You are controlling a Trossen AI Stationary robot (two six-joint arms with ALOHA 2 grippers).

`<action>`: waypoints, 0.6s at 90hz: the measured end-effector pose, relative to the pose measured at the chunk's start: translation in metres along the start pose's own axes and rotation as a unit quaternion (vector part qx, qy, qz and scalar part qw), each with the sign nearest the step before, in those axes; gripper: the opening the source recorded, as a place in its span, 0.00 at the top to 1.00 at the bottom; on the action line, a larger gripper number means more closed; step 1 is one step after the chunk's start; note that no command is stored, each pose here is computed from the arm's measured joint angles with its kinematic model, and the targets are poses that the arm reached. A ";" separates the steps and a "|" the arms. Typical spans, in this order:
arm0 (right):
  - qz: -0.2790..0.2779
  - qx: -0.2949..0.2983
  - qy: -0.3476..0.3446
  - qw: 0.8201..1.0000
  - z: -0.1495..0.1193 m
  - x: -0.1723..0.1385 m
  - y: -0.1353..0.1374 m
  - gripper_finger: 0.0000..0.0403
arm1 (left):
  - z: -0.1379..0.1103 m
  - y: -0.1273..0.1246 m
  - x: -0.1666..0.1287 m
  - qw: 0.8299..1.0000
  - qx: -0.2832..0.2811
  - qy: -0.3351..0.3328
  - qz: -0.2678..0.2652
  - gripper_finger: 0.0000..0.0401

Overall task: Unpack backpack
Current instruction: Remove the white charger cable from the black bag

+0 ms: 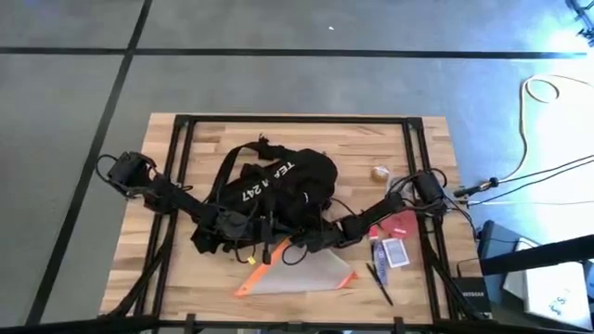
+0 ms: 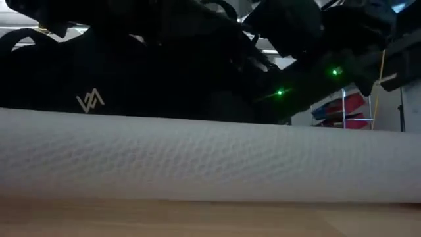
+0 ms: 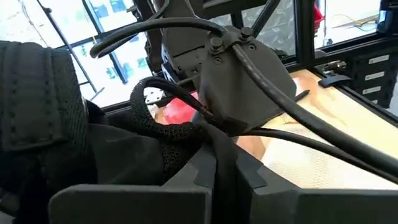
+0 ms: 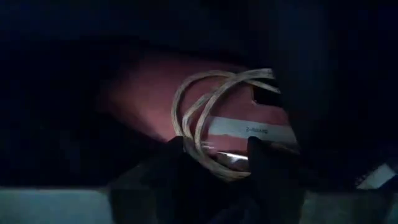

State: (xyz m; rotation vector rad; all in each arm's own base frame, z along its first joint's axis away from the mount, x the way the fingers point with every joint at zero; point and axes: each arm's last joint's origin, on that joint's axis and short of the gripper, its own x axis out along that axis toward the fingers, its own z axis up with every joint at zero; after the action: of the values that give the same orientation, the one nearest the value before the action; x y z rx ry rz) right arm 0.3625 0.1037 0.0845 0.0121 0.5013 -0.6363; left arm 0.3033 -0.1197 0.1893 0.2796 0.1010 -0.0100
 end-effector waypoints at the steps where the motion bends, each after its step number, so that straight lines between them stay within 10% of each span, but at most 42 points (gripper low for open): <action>1: 0.001 -0.005 0.001 1.000 0.000 0.000 0.000 0.55 | 0.000 0.000 0.000 1.000 0.000 0.000 0.000 1.00; 25: 0.008 -0.147 0.021 0.989 -0.006 0.000 0.000 0.27 | -0.002 0.000 0.000 1.000 0.003 0.004 -0.003 1.00; 54: 0.107 -0.160 0.065 0.979 -0.003 0.012 -0.005 0.42 | -0.001 0.000 0.000 1.000 0.002 0.002 0.000 1.00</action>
State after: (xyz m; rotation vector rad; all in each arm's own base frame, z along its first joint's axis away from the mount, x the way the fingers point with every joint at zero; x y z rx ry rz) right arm 0.3662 0.0939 0.0769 -0.1951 0.7151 -0.3391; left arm 0.3031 -0.1195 0.1882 0.2842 0.1053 -0.0095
